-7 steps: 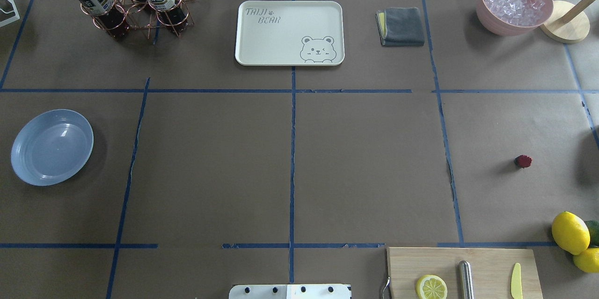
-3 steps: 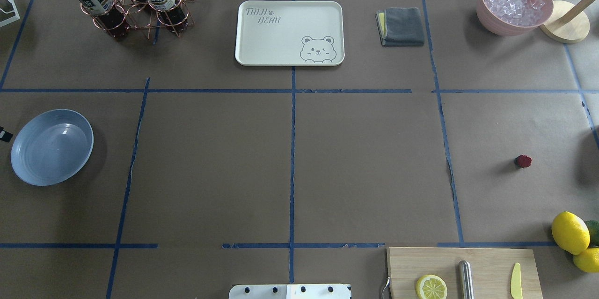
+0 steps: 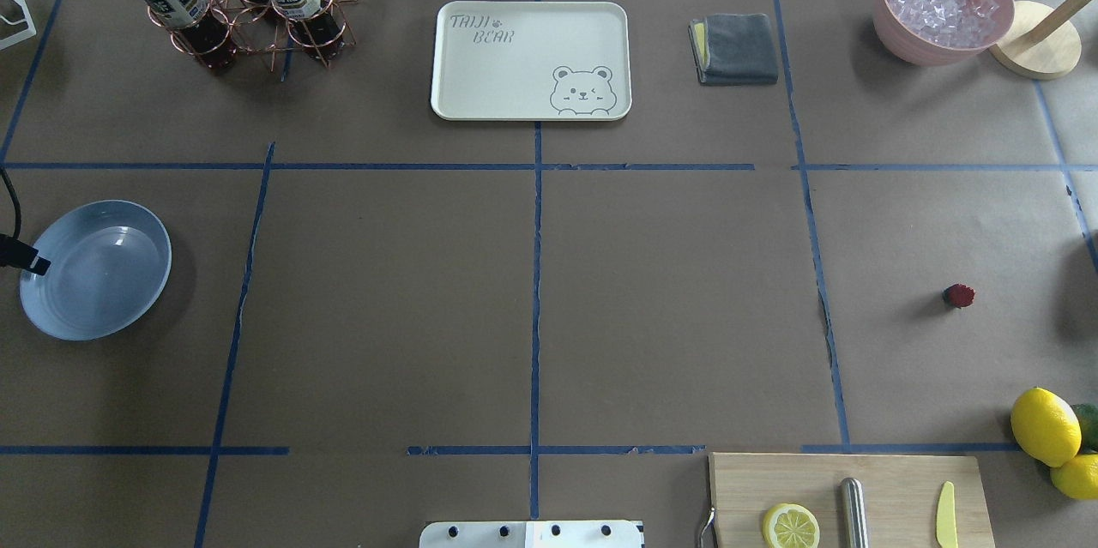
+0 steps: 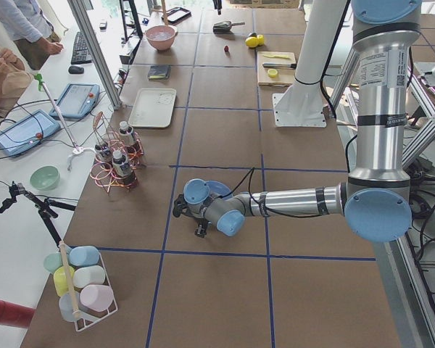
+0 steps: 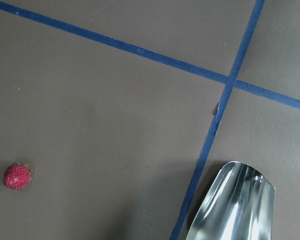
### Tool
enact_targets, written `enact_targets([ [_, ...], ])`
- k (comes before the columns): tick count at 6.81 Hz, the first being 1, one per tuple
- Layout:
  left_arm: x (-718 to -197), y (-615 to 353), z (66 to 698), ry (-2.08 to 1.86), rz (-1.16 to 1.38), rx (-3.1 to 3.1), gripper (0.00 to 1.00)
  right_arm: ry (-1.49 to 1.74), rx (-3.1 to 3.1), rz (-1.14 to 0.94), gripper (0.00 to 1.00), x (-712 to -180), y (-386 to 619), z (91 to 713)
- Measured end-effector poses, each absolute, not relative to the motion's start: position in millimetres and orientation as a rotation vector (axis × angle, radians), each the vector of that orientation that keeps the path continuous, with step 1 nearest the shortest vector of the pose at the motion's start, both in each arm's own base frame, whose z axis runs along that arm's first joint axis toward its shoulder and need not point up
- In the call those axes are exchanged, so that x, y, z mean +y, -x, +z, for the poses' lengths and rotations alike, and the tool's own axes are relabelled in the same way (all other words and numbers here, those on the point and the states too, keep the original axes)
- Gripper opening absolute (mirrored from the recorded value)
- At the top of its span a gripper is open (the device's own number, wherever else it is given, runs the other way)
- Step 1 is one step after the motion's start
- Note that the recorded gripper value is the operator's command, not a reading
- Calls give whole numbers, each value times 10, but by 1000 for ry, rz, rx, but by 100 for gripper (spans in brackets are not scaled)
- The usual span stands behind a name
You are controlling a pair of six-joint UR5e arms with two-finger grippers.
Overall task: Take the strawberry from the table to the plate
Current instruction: 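Grasp the light blue plate rim with the left gripper and carry it to center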
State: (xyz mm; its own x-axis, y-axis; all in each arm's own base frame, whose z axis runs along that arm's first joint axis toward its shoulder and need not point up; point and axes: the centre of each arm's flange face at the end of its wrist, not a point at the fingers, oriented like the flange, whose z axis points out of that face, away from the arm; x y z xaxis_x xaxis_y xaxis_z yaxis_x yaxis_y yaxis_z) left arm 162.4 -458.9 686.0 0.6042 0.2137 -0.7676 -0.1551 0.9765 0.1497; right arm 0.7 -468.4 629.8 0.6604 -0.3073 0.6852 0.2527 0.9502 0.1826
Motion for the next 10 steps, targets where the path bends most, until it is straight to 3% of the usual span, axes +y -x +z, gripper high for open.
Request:
enact_targets([
  [3, -4562, -1689, 6600, -44, 214, 984, 0, -74, -792, -320, 100, -4685, 5, 6291],
  [6, -4557, -1863, 5313, 33, 65, 1187, 0, -76, -816, -319, 100, -4682, 23, 6264],
  [10, -4197, -4209, 3620, 155, -156, 1295, 0, -62, -837, -318, 100, -4674, 60, 6308],
])
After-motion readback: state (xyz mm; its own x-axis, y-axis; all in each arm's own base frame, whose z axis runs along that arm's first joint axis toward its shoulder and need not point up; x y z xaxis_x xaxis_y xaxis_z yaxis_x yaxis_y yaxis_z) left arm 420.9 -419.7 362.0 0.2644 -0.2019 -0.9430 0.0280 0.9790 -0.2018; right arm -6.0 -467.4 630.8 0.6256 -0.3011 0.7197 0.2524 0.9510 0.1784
